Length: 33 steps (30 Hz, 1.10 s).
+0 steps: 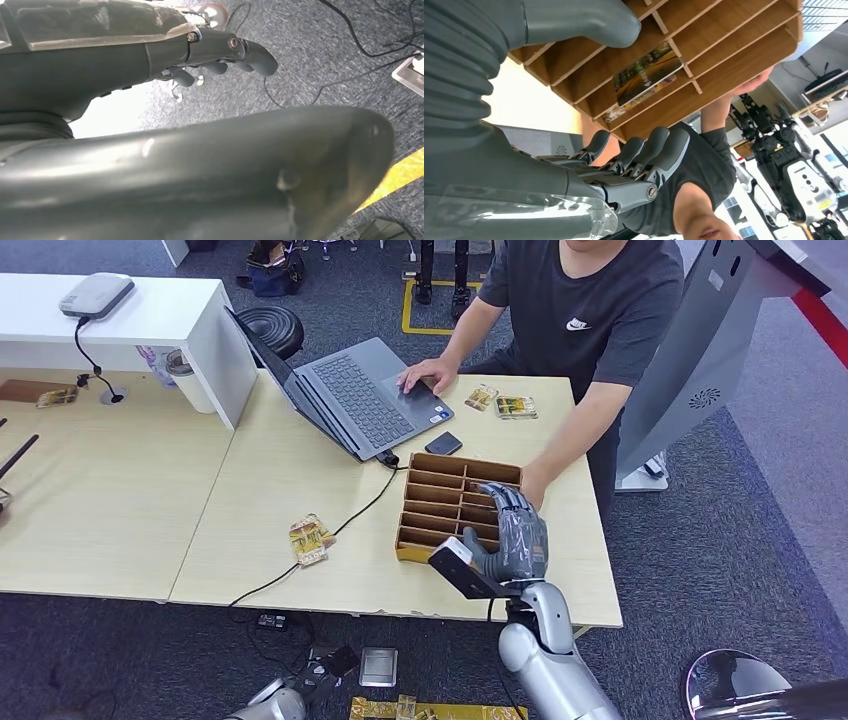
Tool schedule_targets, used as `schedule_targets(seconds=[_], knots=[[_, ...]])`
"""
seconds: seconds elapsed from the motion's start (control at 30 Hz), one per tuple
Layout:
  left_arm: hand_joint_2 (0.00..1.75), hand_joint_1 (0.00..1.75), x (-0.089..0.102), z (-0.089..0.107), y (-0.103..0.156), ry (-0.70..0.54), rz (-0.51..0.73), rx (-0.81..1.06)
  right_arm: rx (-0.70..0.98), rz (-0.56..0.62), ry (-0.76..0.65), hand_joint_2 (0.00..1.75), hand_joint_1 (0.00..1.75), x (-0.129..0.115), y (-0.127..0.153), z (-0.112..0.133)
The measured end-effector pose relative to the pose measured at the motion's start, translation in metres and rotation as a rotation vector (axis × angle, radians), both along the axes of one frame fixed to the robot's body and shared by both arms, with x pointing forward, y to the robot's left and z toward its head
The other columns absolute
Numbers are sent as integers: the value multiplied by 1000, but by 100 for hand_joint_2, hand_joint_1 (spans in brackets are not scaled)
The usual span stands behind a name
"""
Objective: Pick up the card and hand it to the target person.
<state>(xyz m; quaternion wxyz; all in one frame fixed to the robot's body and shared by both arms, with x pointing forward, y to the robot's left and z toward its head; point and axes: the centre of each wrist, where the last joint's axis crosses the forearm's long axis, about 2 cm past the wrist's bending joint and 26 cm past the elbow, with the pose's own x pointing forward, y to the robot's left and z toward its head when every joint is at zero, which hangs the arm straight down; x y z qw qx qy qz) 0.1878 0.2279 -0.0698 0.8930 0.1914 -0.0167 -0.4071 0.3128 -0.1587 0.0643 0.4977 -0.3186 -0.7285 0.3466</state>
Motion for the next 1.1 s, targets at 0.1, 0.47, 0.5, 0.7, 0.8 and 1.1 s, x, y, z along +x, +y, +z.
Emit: schedule_targets(seconds=[0.1, 0.47, 0.5, 0.7, 0.8, 1.1], knots=[[0, 0, 0, 0, 0, -1, 3, 0, 5, 9, -7, 175, 57, 2, 4, 3], [0, 0, 0, 0, 0, -4, 11, 0, 17, 22, -23, 175, 64, 11, 15, 13], [0, 0, 0, 0, 0, -4, 12, 0, 17, 24, -22, 175, 65, 11, 16, 13], [0, 0, -1, 0, 0, -3, 15, -3, -3, 34, -11, 175, 72, 11, 20, 11], [0, 0, -1, 0, 0, -2, 14, -2, -24, 36, -5, 175, 67, 10, 20, 9], [0, 0, 0, 0, -2, 5, 0, -1, -70, 31, 21, 175, 57, 8, 18, 2]])
